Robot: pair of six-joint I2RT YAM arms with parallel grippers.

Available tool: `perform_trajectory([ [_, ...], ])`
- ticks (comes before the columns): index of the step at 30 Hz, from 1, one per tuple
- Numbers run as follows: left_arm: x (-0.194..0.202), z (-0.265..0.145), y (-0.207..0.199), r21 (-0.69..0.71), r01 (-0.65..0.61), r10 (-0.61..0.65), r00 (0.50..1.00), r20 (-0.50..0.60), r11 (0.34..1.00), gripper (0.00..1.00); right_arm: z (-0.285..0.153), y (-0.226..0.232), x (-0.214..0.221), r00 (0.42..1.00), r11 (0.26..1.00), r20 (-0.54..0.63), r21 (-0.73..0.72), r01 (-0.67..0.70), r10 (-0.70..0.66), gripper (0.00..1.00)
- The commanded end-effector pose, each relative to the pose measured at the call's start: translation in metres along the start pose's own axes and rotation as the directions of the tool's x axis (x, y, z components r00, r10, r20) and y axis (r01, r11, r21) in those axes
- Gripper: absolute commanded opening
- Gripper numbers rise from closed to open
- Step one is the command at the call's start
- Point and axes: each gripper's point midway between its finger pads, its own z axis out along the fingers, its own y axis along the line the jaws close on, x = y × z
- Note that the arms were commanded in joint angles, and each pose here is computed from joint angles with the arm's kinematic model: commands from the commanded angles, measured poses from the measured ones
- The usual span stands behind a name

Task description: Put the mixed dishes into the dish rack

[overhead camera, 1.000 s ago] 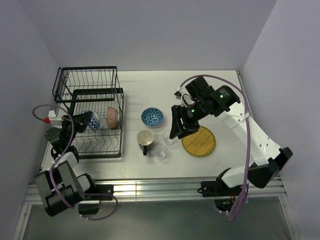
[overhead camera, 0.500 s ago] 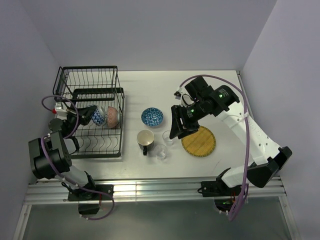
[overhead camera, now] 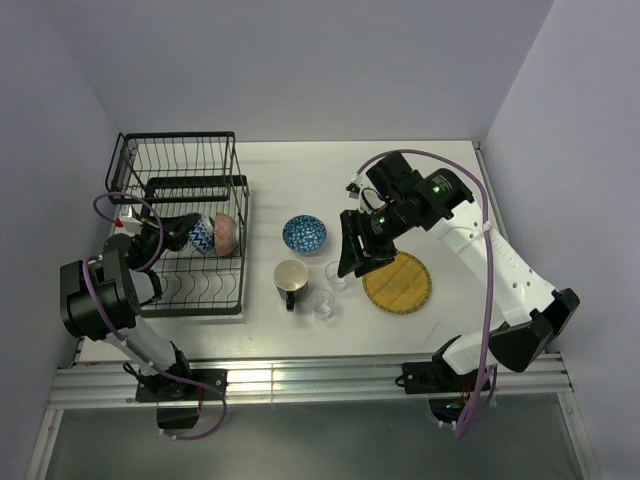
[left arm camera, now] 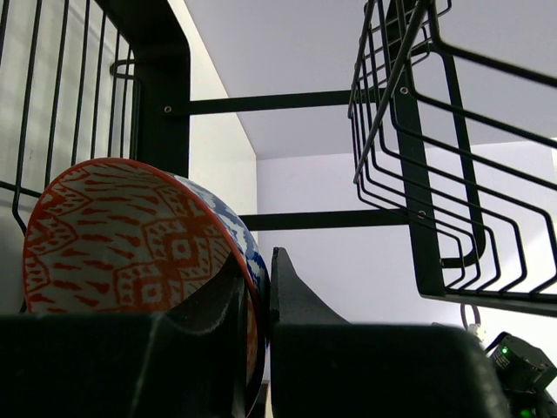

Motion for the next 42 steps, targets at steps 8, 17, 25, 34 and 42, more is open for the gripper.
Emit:
perform_trajectory([
  [8, -0.010, 0.008, -0.015, 0.028, -0.226, 0.227, 0.974, -0.016, 0.974, 0.11, -0.004, 0.007, -0.008, 0.999, 0.999, 0.026, -0.009, 0.036, -0.035, 0.55],
  [17, -0.005, 0.009, 0.010, -0.037, -0.199, 0.195, 0.977, -0.082, 0.979, 0.19, -0.002, 0.006, -0.008, 0.999, 1.000, 0.019, -0.016, 0.026, -0.026, 0.55],
  [25, -0.001, 0.004, 0.015, -0.042, -0.191, 0.188, 0.980, -0.067, 0.981, 0.39, 0.003, 0.002, -0.011, 1.000, 1.000, 0.018, 0.001, 0.015, -0.015, 0.55],
  [34, -0.006, -0.002, 0.018, -0.090, -0.203, 0.198, 0.978, -0.061, 0.975, 0.99, 0.014, 0.010, -0.038, 0.999, 1.000, 0.052, -0.012, -0.017, 0.018, 0.55],
  [42, -0.004, -0.027, 0.015, -0.140, -0.214, 0.213, 0.977, -0.021, 0.967, 0.99, 0.049, -0.013, -0.090, 0.992, 0.991, 0.100, 0.102, -0.089, 0.079, 0.54],
])
